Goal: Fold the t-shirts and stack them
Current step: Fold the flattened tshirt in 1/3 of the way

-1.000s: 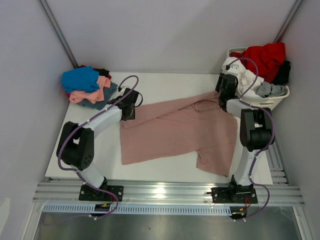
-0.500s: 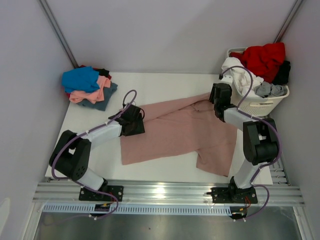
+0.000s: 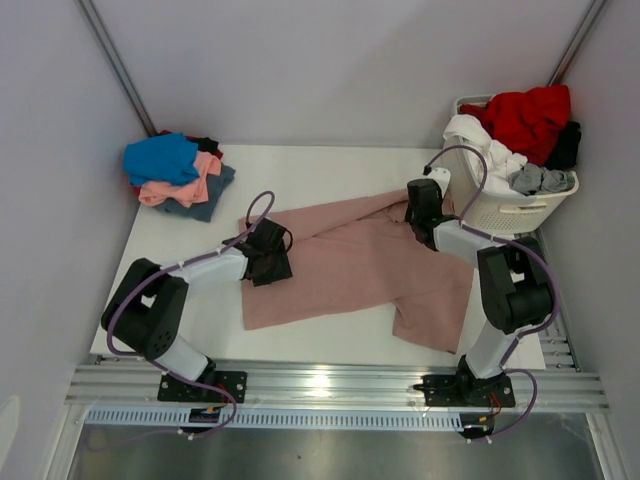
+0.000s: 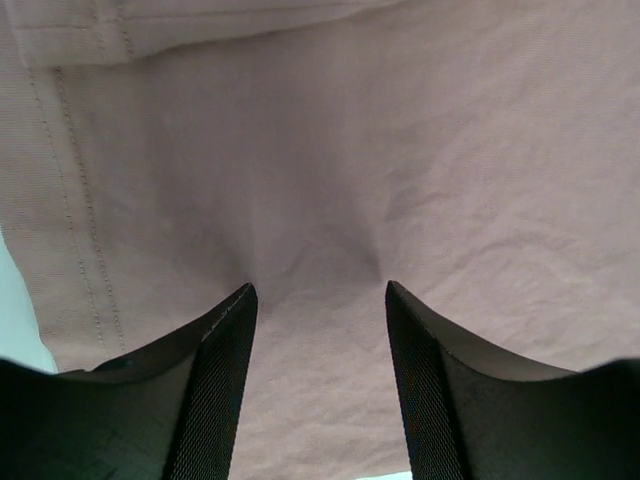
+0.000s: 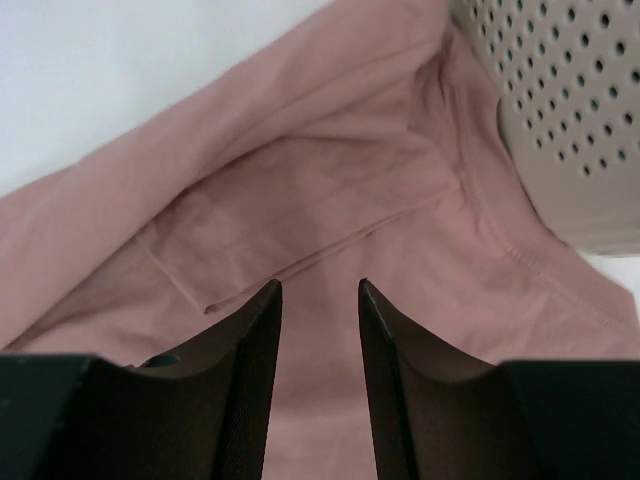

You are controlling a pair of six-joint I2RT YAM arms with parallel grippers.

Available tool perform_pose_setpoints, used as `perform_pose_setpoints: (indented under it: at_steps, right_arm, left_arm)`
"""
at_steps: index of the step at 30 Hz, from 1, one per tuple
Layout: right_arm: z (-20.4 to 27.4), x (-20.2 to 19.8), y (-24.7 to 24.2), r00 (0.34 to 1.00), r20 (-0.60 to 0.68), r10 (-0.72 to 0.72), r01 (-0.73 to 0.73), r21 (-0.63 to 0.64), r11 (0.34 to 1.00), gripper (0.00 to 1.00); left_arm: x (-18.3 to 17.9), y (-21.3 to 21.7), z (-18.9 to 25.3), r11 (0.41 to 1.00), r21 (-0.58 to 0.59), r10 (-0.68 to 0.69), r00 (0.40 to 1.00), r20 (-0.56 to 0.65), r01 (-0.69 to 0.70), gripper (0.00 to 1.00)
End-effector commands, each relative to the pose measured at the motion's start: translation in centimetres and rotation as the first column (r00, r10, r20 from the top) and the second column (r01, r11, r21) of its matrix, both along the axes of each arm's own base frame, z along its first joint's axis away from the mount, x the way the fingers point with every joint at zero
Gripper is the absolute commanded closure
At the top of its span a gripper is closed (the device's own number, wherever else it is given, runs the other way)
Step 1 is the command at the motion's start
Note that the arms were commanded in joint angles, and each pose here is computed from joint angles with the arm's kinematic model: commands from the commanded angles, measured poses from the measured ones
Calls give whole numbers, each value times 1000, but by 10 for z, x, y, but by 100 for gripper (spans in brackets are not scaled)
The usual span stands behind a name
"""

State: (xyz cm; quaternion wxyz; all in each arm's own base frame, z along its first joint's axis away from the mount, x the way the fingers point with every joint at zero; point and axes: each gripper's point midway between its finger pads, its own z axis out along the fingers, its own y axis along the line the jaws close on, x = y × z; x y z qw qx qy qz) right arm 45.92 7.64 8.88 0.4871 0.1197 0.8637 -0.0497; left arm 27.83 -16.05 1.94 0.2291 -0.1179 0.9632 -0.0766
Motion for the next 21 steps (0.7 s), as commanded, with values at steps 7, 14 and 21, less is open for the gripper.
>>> perform_pose_setpoints:
  at_steps: [7,14,21]
  right_arm:
    - [18,-11,11,999,22,-49,47,60,997,60]
    - [23,-14,16,999,30,-37,35,83,996,61]
    - [26,-20,23,999,39,-16,11,124,992,61]
  left_arm:
    - [-21,19,-19,989,121,105,985,-136,-89,43]
    - [-31,19,-25,988,137,94,975,-203,-67,46]
    - [-65,21,-46,990,131,95,936,-340,-53,67]
